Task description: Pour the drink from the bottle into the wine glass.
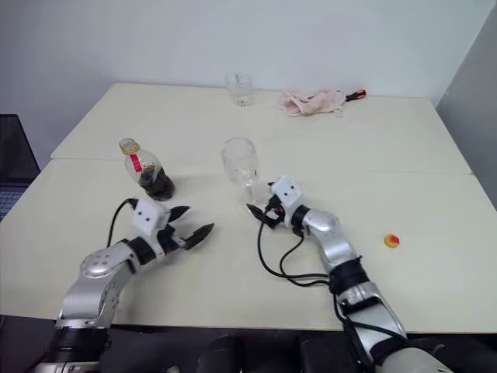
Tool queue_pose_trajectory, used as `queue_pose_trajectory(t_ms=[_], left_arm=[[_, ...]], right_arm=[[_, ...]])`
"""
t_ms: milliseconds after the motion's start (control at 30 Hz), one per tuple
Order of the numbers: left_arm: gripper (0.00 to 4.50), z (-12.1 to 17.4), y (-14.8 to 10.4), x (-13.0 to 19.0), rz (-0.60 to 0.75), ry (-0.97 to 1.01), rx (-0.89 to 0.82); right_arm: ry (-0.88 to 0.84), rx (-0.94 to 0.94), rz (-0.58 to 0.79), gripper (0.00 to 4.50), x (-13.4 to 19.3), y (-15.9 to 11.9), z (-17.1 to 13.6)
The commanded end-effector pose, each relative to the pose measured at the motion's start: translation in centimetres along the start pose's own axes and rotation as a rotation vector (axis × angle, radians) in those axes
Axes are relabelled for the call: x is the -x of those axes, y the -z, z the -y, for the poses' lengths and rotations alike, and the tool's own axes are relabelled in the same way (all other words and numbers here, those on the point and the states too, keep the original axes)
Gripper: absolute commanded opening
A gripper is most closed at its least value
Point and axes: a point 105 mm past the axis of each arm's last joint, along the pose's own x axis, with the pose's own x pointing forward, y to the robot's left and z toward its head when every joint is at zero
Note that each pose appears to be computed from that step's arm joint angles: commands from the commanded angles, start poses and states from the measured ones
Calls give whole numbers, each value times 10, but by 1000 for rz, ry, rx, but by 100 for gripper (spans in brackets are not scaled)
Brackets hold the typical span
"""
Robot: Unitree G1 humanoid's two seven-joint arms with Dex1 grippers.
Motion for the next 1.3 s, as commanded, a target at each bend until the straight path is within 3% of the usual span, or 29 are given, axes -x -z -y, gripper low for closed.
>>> queue_pose_trajectory(t_ms=[33,167,300,467,633,900,1300], left_arm=[[450,-31,-8,22,130,-186,78],[450,-30,4,33,98,-197,64],[450,-41,9,42,105,-261,88],[450,-66,-2,49,130,-317,61],[450,-73,-28,42,161,-288,-5],[450,-91,-43,39,164,-343,-44],[450,-91,-57,-7,184,-281,-41]], right_arm=[[-160,-26,-17,446,29,-30,-9],[-236,9,-63,446,71,-61,3],[-242,111,-50,446,93,-109,19],[-254,221,6,446,94,-176,17],[-299,197,74,446,86,-214,4],[-358,187,95,446,83,-220,-12],[-390,176,107,446,79,-220,-22]])
